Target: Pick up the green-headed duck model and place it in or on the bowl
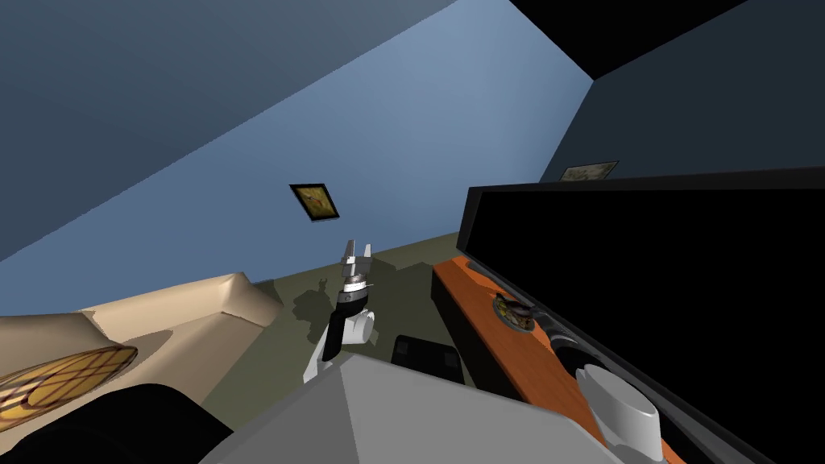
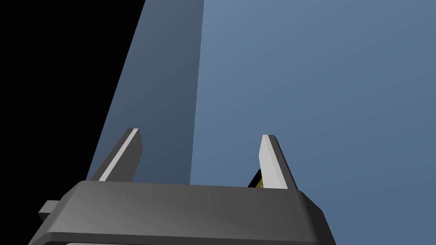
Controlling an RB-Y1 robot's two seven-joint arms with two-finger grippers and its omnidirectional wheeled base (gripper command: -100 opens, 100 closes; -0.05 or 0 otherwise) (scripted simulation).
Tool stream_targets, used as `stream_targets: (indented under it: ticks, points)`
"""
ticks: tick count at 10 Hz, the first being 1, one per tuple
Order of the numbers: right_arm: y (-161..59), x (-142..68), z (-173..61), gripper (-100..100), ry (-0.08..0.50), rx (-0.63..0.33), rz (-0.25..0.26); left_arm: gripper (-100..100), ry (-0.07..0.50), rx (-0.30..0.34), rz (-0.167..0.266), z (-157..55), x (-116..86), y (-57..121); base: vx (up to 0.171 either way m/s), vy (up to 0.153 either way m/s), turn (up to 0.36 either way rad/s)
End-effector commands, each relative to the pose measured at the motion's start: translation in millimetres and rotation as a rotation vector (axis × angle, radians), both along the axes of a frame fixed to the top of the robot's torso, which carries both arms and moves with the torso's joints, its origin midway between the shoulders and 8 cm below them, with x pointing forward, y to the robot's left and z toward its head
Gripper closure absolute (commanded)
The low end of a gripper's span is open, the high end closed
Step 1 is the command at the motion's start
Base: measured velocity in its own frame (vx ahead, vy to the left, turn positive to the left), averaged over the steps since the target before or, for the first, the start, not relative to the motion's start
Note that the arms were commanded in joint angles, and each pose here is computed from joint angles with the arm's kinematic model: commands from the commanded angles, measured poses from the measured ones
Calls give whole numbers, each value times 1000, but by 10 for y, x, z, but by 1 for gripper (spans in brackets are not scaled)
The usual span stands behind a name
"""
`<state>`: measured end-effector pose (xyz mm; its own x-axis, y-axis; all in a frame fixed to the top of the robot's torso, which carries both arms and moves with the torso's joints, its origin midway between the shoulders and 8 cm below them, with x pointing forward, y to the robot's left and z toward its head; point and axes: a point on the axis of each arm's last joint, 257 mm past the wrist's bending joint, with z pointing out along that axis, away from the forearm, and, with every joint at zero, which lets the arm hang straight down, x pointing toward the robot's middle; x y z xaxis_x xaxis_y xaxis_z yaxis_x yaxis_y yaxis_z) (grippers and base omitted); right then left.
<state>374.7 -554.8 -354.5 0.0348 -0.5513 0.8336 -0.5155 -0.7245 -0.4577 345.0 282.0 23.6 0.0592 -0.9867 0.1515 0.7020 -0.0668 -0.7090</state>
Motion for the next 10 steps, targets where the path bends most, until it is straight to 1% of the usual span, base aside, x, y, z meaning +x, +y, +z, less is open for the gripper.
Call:
stream_targets:
  ticks: [1, 2, 6, 7, 8, 10]
  points:
    - [0, 0, 0, 100, 0, 0, 0, 0, 0, 0, 0, 0, 0, 0, 42, -22, -9]
    - [-3, 4, 9, -100, 0, -3, 3, 0, 0, 0, 0, 0, 0, 0, 9, -6, 4]
    - [-3, 5, 9, -100, 0, -3, 3, 0, 0, 0, 0, 1, 0, -1, 0, 0, 0]
    - [-3, 5, 9, 0, 0, -3, 3, 0, 0, 0, 0, 1, 0, -1, 0, 0, 0]
    - [-150, -63, 86, -100, 1, -1, 8, 0, 0, 0, 0, 1, 0, -1, 41, 47, -34]
    - [-150, -63, 86, -100, 1, -1, 8, 0, 0, 0, 0, 0, 0, -1, 33, 53, -18]
